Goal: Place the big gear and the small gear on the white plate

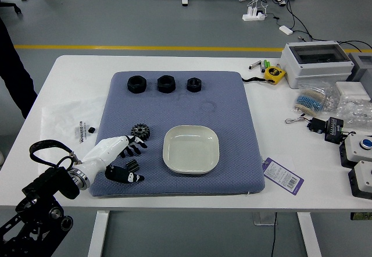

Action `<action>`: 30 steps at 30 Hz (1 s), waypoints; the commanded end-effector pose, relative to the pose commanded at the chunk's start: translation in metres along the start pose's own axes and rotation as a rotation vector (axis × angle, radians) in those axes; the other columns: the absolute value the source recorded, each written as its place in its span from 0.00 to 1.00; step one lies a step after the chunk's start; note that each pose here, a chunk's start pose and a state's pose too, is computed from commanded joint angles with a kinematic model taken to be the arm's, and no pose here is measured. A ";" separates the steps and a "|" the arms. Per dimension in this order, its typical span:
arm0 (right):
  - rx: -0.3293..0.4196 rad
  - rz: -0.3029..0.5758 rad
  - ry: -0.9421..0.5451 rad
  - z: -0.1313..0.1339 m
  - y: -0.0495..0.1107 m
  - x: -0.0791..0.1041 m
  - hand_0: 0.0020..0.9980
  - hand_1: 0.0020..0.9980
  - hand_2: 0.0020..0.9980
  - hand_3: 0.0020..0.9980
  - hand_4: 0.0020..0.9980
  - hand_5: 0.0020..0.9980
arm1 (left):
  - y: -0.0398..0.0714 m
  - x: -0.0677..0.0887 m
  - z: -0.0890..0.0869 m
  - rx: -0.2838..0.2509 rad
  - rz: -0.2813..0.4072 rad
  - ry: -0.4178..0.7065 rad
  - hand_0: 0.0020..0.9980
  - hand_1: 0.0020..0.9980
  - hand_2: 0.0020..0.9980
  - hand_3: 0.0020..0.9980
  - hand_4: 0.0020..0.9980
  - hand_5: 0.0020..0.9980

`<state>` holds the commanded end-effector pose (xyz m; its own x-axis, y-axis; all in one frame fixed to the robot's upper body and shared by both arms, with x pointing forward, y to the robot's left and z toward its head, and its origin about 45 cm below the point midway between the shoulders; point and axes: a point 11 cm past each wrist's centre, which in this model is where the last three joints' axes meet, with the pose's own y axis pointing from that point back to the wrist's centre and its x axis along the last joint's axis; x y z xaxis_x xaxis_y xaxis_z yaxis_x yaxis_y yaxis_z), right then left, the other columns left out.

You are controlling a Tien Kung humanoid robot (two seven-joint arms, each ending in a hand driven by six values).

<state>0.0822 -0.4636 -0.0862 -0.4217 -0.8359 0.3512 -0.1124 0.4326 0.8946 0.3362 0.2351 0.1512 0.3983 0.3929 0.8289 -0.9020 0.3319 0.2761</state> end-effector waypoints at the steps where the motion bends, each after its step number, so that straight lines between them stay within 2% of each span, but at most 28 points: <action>1: 0.000 0.000 0.000 0.000 0.000 0.000 0.65 0.65 0.74 0.58 0.84 0.69 | -0.001 -0.001 -0.001 0.004 -0.005 -0.003 0.32 0.38 0.46 0.56 0.74 0.04; 6: 0.000 0.000 -0.001 0.000 0.000 0.000 0.65 0.65 0.74 0.58 0.84 0.69 | -0.002 -0.005 -0.005 0.016 -0.015 -0.005 0.32 0.38 0.46 0.56 0.74 0.04; 7: 0.000 0.000 -0.002 0.000 0.000 0.000 0.65 0.65 0.74 0.58 0.85 0.69 | -0.002 -0.005 -0.005 0.016 -0.014 -0.005 0.30 0.33 0.41 0.51 0.63 0.00; 12: 0.001 0.000 -0.001 -0.001 0.000 0.000 0.65 0.65 0.74 0.58 0.85 0.69 | -0.004 -0.004 -0.004 0.016 -0.009 -0.003 0.30 0.33 0.41 0.51 0.63 0.00; 13: 0.001 0.000 -0.001 -0.001 0.000 0.000 0.65 0.65 0.74 0.59 0.85 0.69 | -0.005 -0.004 -0.004 0.016 -0.008 -0.003 0.28 0.27 0.37 0.45 0.59 0.00; 30: 0.000 0.001 -0.002 0.000 0.000 0.000 0.65 0.65 0.74 0.59 0.85 0.69 | -0.003 -0.007 -0.008 0.021 -0.016 0.016 0.27 0.22 0.33 0.43 0.53 0.00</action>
<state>0.0826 -0.4635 -0.0861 -0.4237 -0.8347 0.3518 -0.1121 0.4338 0.8940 0.3371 0.2380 0.1412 0.4147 0.4014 0.8166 -0.8989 0.3204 0.2991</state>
